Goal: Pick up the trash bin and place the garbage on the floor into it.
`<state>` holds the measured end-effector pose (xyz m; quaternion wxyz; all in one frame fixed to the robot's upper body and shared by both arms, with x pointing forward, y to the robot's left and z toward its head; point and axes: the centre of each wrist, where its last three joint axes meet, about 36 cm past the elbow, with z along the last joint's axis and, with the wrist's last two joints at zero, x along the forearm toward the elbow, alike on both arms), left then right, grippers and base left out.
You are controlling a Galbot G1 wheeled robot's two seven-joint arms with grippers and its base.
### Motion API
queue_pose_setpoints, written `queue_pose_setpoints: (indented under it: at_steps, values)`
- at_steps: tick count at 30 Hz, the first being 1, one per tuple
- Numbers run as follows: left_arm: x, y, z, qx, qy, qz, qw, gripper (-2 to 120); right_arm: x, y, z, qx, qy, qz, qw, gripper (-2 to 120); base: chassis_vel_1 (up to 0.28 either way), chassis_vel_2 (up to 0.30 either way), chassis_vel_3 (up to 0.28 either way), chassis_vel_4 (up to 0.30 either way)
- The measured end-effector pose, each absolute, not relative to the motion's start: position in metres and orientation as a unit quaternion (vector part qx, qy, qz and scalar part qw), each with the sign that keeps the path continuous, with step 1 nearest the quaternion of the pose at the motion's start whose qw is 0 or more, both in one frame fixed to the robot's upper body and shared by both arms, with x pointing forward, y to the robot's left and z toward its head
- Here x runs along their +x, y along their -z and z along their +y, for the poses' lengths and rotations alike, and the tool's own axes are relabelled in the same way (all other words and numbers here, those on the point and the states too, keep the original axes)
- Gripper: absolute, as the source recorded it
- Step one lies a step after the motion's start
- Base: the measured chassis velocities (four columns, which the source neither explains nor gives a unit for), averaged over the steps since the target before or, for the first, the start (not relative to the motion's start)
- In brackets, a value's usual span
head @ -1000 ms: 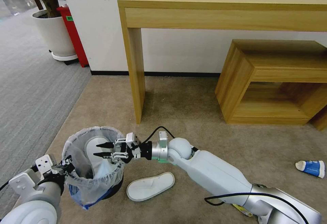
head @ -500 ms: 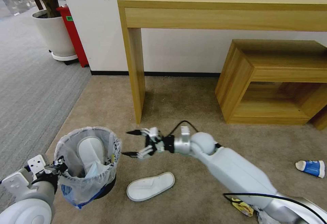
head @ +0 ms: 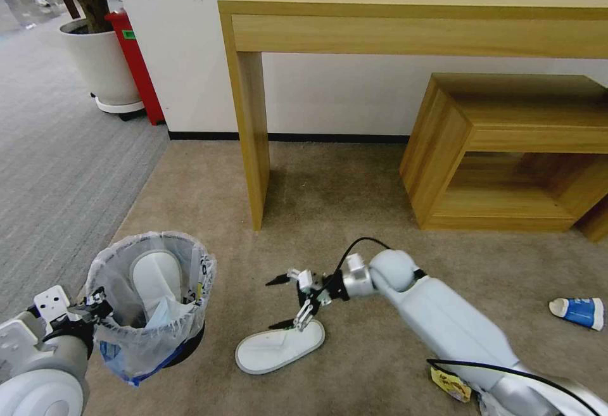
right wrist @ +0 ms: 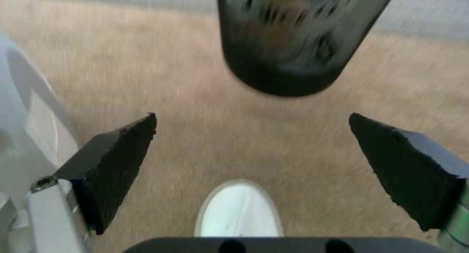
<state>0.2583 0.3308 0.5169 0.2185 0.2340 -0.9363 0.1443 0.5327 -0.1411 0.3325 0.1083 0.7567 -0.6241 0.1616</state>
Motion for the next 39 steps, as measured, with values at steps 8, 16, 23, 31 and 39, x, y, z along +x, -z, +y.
queue_pose_setpoints:
  at_steps: [8,16,23,31,39]
  values:
    - [0.256,-0.516,0.329,0.238,-0.151,-0.934,0.219,3,0.54,-0.318,-0.108,0.748,-0.219,-0.61,0.144,100,0.0,0.0,0.0,0.0]
    - [0.254,-0.517,0.33,0.241,-0.152,-0.933,0.219,3,0.552,-0.289,-0.111,0.743,-0.263,-0.589,0.181,100,0.0,0.0,0.0,0.0]
    - [0.253,-0.517,0.33,0.242,-0.152,-0.933,0.219,3,0.548,-0.274,-0.11,0.746,-0.286,-0.569,0.195,100,0.0,0.0,0.0,0.0]
    - [0.253,-0.515,0.331,0.242,-0.15,-0.933,0.222,3,0.541,-0.254,-0.112,0.747,-0.297,-0.558,0.205,100,0.0,0.0,0.0,0.0]
    - [0.255,-0.513,0.33,0.239,-0.151,-0.933,0.224,3,0.537,-0.248,-0.118,0.746,-0.296,-0.56,0.209,100,0.0,0.0,0.0,0.0]
